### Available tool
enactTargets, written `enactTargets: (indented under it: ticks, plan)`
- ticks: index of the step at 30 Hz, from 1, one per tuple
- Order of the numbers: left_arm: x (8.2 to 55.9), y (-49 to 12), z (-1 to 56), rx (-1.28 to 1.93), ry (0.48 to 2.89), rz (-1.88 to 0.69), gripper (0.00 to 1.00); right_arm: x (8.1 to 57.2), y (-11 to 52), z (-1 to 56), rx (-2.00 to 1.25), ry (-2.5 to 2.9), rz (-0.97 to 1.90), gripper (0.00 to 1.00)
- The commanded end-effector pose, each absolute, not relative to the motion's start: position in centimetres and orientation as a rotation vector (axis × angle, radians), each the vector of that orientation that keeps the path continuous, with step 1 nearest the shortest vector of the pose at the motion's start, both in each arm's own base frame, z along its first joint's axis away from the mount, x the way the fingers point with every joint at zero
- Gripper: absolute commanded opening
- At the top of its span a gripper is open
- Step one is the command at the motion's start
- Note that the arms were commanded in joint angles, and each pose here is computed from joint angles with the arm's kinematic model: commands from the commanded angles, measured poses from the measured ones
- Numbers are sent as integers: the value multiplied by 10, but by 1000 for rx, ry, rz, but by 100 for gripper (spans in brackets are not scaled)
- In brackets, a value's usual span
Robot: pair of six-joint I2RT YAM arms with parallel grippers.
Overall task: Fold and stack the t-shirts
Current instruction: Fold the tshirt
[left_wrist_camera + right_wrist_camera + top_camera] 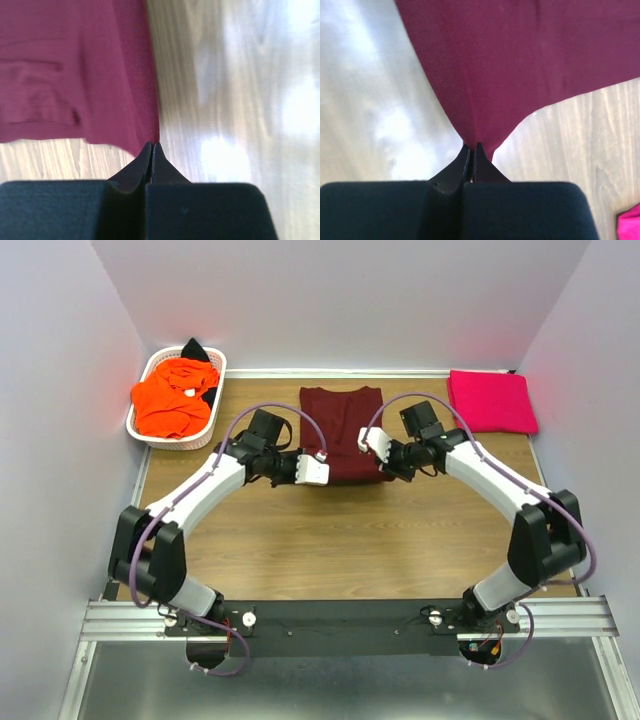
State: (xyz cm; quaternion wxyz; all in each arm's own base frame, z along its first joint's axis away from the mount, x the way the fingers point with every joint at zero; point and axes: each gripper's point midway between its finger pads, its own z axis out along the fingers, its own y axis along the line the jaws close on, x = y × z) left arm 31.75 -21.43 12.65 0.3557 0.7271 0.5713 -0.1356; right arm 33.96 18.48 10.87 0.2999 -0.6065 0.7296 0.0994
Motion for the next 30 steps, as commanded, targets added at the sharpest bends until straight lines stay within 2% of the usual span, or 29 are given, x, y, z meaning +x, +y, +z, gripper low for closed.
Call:
enactTargets:
  ticks: [1,5,9,13,17,20,25,30]
  plan:
    - [277,-210,154,1844,1484,-466,0,290,176,127,-1653,1990,394,1]
    - [228,-212,181,1828,1450,-573,0,240,173,158,-1692,1931,496,1]
    - [214,-210,201,1766,1471,-609,0,235,172,179,-1653,1938,488,1]
    - [245,-215,228,1700,1473,-555,0,261,170,173,-1693,1964,437,1]
    - [301,-216,213,1676,1524,-555,0,303,173,164,-1686,1976,451,0]
    - [336,-216,203,1657,1540,-535,0,327,172,134,-1703,2026,477,1]
    - [390,-213,141,1613,1670,-576,0,383,165,98,-1650,2074,490,1]
    - [410,-207,84,1580,1797,-583,0,395,173,56,-1610,2167,604,0]
